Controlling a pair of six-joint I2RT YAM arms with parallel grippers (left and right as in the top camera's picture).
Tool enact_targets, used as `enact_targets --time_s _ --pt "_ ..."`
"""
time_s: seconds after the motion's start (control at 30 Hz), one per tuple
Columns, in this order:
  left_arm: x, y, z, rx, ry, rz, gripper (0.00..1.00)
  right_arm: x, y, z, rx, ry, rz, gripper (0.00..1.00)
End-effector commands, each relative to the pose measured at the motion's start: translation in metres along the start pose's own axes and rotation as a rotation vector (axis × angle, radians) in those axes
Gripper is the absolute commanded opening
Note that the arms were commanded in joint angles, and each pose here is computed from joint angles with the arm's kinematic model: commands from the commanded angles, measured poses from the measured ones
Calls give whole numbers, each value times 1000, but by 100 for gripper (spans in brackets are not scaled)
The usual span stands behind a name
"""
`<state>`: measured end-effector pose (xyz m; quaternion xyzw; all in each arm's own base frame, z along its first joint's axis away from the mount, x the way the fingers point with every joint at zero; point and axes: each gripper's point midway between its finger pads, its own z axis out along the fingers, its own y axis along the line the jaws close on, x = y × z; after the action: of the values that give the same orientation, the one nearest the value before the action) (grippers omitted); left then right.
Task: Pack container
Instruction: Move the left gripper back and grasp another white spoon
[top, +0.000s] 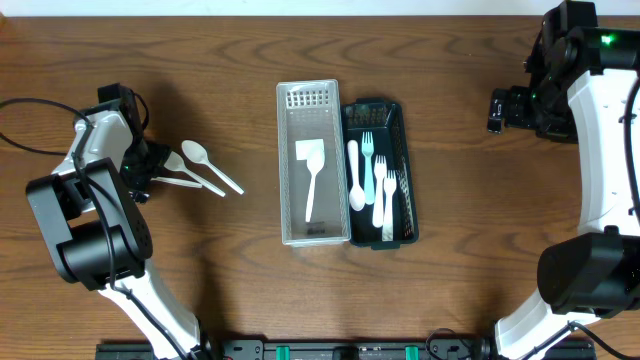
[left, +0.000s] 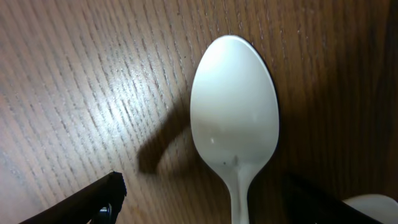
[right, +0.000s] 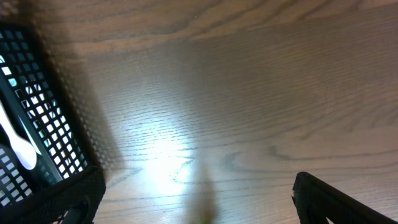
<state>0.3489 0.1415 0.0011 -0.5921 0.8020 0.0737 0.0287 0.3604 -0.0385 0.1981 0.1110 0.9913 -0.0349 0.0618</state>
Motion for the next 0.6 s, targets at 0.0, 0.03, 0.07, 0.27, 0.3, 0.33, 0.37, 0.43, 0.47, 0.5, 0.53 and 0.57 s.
enact_targets --time_s 0.0,0.03,0.07,0.27,0.3,0.33,0.37,0.43,0.47,0.5,0.53,0.57 --pt "3 4 12 -30 20 -3 83 2 3 0 -4 6 -21 99" --pt "4 5 14 -35 22 -2 83 2 3 0 -4 5 -21 99" --pt "4 5 16 -39 25 -1 83 2 3 0 -4 5 -21 99" --pt "6 7 18 -51 34 2 80 2 3 0 -4 5 -21 99" --pt "7 7 18 -53 35 2 77 2 3 0 -4 5 -21 99" --pt "7 8 18 -56 37 3 73 2 3 0 -4 5 -21 99" --pt "7 9 18 -58 39 3 65 2 3 0 -4 5 -21 99" --pt "8 10 18 -63 43 4 55 1 3 0 -4 4 -21 99" --pt "9 11 18 -67 45 4 51 1 3 0 -4 4 -21 99" --pt "9 12 18 -69 47 5 49 1 3 0 -4 4 -21 99" --pt "9 12 18 -70 47 5 44 1 3 0 -4 4 -21 99" --pt "10 12 18 -70 47 5 41 2 3 0 -4 5 -21 99"
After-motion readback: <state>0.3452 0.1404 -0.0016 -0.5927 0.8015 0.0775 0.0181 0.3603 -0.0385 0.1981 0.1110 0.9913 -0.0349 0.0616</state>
